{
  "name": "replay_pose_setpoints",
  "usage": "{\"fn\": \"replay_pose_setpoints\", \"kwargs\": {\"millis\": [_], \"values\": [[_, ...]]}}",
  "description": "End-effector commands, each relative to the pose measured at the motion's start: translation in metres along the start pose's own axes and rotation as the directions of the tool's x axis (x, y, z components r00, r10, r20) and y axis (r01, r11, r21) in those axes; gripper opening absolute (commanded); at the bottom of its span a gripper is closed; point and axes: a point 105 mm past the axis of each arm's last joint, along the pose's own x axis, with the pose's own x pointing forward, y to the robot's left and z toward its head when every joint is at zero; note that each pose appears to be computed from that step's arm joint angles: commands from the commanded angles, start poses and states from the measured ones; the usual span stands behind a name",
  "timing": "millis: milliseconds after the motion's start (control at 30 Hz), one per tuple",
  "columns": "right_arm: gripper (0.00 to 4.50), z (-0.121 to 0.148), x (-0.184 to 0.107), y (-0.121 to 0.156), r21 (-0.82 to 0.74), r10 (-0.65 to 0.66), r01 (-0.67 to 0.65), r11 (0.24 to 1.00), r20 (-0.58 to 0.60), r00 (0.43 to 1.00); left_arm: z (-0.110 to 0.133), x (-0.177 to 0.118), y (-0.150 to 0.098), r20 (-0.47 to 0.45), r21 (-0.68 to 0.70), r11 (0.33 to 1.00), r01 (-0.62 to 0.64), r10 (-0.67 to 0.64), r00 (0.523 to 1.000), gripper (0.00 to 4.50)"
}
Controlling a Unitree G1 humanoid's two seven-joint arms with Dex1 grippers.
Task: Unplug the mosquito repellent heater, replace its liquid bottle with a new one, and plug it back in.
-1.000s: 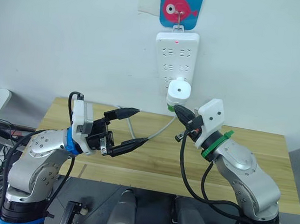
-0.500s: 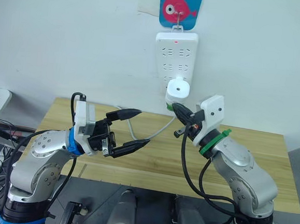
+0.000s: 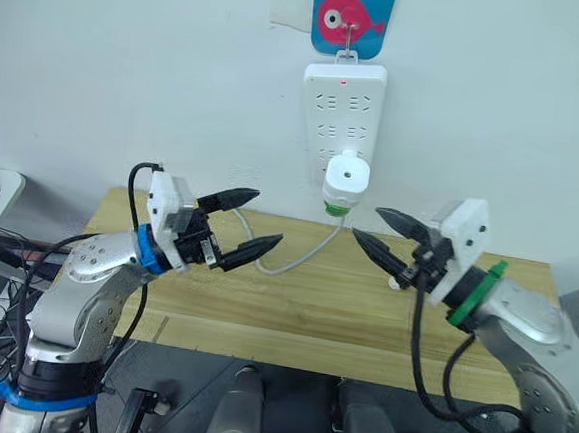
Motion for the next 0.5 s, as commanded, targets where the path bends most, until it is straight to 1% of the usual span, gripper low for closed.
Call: {"fn": "replay_pose_setpoints", "kwargs": {"millis": [33, 100, 233, 367, 500], "values": [[3.81, 0.0144, -0.0134, 0.0053, -0.043, 0.038, -0.035, 0.998, 0.058, 0.998, 0.0015, 0.0007, 0.0000, -0.029, 0.055, 0.998, 0.003, -0.001, 1.000, 4.50], [4.48, 0.0156, -0.0171, 0.0057, -0.053, 0.047, -0.044, 0.998, 0.060, 0.997, 0.0044, 0.0010, 0.0021, -0.017, 0.066, 0.998, -0.005, 0.006, 1.000, 4.50], [4.48, 0.0154, -0.0199, 0.0036, -0.070, 0.031, -0.027, 0.997, 0.051, 0.998, 0.0055, 0.0005, 0.0025, -0.027, 0.091, 0.996, -0.004, 0.007, 1.000, 4.50], [4.48, 0.0155, -0.0186, 0.0018, -0.064, 0.010, -0.006, 0.998, 0.053, 0.999, 0.0078, 0.0043, 0.0085, -0.026, 0.109, 0.994, -0.027, 0.030, 0.999, 4.50], [4.48, 0.0166, -0.0175, 0.0018, -0.070, -0.004, 0.008, 0.997, 0.059, 0.998, 0.0094, 0.0058, 0.0051, -0.015, 0.115, 0.993, -0.005, 0.007, 1.000, 4.50]]}}
